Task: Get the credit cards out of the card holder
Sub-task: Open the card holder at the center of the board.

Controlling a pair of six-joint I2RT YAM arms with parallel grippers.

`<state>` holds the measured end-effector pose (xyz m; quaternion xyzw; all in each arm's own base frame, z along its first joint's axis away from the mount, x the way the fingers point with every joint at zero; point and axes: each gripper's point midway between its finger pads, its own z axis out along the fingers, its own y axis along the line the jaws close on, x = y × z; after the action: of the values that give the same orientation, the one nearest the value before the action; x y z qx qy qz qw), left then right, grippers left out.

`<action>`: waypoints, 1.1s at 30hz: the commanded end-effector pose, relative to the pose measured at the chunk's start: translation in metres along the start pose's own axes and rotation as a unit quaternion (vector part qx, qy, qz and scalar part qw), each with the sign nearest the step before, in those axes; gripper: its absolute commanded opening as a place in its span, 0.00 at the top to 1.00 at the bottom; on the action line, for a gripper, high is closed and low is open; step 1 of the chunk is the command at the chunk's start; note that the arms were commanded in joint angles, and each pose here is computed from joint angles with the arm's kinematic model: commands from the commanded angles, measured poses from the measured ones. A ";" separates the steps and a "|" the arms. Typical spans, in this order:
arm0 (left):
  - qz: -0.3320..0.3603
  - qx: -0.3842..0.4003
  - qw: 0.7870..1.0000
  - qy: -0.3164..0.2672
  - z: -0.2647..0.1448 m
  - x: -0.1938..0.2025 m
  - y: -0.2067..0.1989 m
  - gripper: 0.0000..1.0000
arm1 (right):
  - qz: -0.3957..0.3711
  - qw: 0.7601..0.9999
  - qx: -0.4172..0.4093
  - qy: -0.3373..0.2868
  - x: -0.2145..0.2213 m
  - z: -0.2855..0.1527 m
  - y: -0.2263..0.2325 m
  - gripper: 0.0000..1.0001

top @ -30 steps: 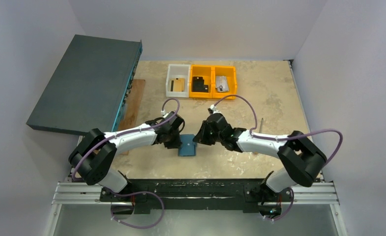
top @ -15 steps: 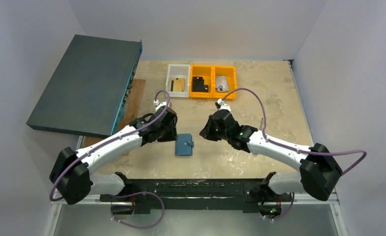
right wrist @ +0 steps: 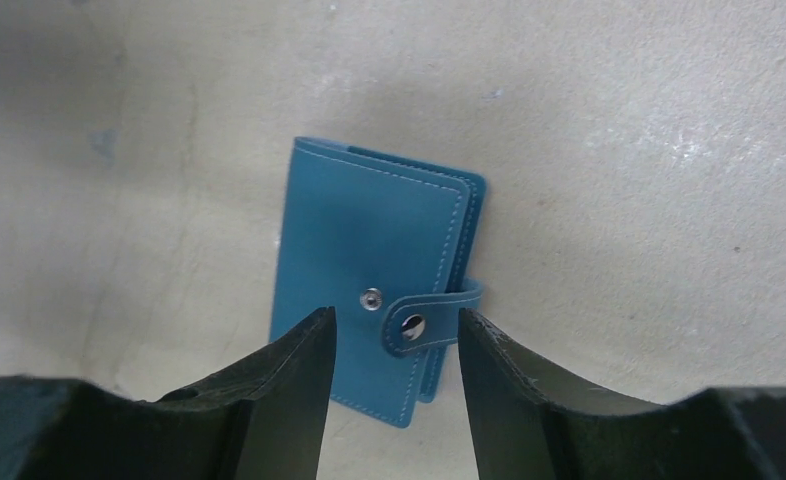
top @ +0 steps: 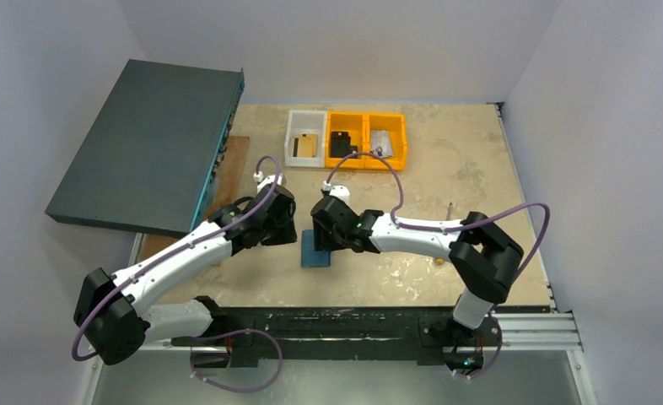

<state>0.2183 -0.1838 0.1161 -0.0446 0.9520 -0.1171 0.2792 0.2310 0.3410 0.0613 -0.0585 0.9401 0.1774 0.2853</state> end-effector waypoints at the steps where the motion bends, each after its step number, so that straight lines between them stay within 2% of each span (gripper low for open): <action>1: -0.003 -0.008 1.000 -0.013 -0.005 -0.004 0.009 0.60 | -0.023 0.999 0.037 -0.015 -0.011 0.002 -0.008 0.53; 6: -0.003 -0.007 1.000 -0.010 -0.003 -0.001 0.010 0.60 | -0.027 0.998 0.058 -0.015 -0.007 0.010 -0.015 0.57; 15: -0.001 0.001 1.000 -0.001 0.000 0.002 0.006 0.61 | -0.004 0.997 0.065 -0.037 -0.011 0.001 -0.022 1.00; 22: 0.009 0.032 0.999 0.016 0.004 0.008 -0.006 0.60 | 0.017 0.995 0.060 -0.079 -0.030 -0.032 -0.028 1.00; 27: 0.016 0.052 0.998 0.026 0.006 0.012 -0.013 0.57 | 0.033 0.994 0.014 -0.105 -0.047 -0.061 -0.012 1.00; 33: 0.017 0.067 0.997 0.035 0.011 0.016 -0.019 0.54 | 0.033 0.995 0.001 -0.098 -0.045 -0.063 0.002 1.00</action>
<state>0.2062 -0.1961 0.1029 -0.0160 0.9568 -0.1536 0.2463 0.2339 0.3098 0.1264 -0.0198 0.9134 0.1800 0.3645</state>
